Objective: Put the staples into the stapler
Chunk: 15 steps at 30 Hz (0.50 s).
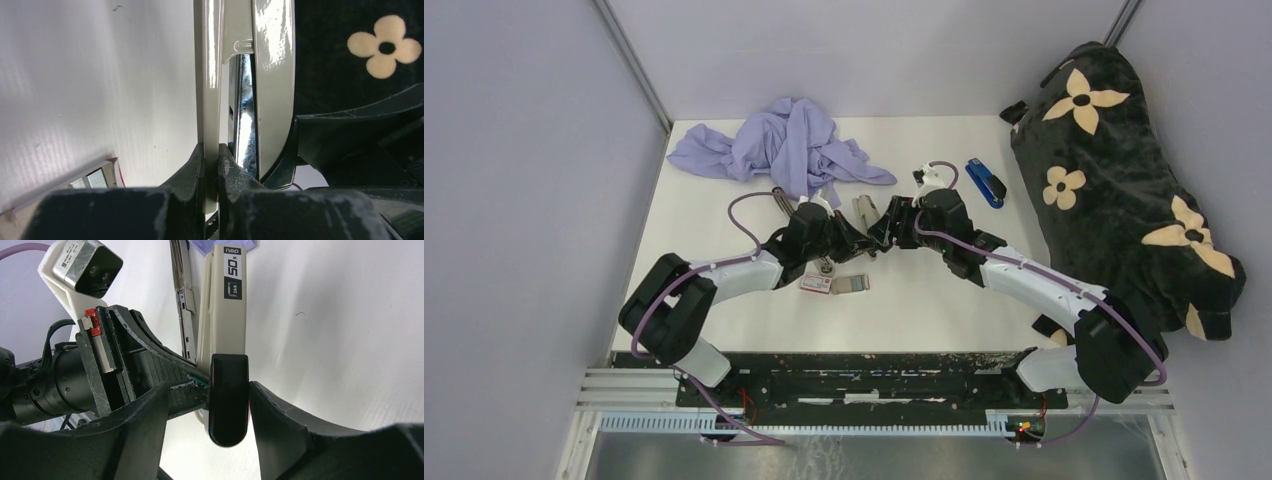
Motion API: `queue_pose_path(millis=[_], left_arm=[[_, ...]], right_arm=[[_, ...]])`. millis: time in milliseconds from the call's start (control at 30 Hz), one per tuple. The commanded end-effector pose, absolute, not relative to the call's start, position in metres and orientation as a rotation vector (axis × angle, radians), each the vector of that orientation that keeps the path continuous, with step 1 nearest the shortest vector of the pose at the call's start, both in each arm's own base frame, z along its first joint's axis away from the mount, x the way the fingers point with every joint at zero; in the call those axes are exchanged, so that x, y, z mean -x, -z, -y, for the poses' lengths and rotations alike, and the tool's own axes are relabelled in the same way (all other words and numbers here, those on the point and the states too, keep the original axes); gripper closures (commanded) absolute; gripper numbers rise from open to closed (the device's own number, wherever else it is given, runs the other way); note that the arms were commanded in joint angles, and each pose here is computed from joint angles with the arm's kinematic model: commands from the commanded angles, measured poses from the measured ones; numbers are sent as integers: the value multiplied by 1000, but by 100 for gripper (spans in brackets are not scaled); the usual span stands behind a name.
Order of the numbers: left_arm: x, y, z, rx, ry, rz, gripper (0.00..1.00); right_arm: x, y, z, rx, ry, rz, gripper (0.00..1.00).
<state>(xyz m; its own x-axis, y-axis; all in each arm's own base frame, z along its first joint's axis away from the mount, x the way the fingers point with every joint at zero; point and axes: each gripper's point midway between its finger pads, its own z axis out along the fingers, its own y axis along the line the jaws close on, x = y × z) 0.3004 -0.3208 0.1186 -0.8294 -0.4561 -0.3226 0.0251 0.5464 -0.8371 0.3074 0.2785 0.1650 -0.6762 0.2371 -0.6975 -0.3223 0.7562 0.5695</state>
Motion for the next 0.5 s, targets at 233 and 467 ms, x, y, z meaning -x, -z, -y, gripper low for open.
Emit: queue_pose_path(millis=[233, 467], left_arm=[[-313, -174, 319, 422, 1389, -2039, 97], [-309, -183, 317, 417, 1434, -1991, 97]], right_arm=[[-307, -172, -283, 88, -916, -2070, 36], [-309, -162, -286, 74, -931, -2081, 36]])
